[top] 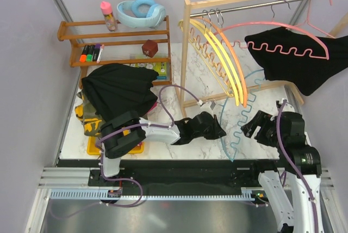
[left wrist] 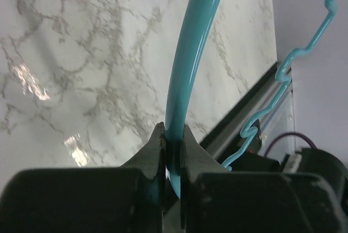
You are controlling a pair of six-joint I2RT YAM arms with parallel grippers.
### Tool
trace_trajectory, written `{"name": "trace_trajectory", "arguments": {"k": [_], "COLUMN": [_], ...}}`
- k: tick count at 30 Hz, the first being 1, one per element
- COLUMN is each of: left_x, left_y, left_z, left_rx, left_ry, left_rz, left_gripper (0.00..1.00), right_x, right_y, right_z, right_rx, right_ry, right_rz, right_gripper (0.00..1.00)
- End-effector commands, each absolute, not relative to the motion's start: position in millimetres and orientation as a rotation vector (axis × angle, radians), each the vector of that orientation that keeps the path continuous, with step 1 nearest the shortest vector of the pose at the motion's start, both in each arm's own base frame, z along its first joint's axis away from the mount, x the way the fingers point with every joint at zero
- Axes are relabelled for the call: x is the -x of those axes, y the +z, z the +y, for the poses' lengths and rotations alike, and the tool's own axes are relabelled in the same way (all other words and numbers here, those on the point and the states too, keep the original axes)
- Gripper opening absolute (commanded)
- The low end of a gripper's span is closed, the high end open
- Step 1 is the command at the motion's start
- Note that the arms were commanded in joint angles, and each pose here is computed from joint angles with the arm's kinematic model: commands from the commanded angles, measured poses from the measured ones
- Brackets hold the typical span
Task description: Remove the trousers from the hanger
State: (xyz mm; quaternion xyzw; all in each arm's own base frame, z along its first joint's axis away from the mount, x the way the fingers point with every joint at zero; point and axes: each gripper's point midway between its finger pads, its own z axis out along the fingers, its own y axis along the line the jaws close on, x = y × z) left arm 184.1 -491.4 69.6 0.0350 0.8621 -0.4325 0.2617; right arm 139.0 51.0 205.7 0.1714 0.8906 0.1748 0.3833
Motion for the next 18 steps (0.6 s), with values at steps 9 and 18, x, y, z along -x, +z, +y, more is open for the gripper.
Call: {"name": "trace_trajectory", "arguments": {"k": [9,18], "left_x": [-148,-156], "left_y": [134,117], "left_z": [-457,-447], "left_rx": [-0.306,-0.285], "left_ry": [-1.182,-0.931], "left_rz": [2.357,2.434], "left_gripper": [0.02,0.02], "right_x": [-199,-183], "right_y": [223,244], "right_z": [74,73], "right_rx": [-0.495,-0.441], "right_ry": [0.674,0.668], "right_rz": [2.037,2.002], "right_gripper": [0.68,0.67]}}
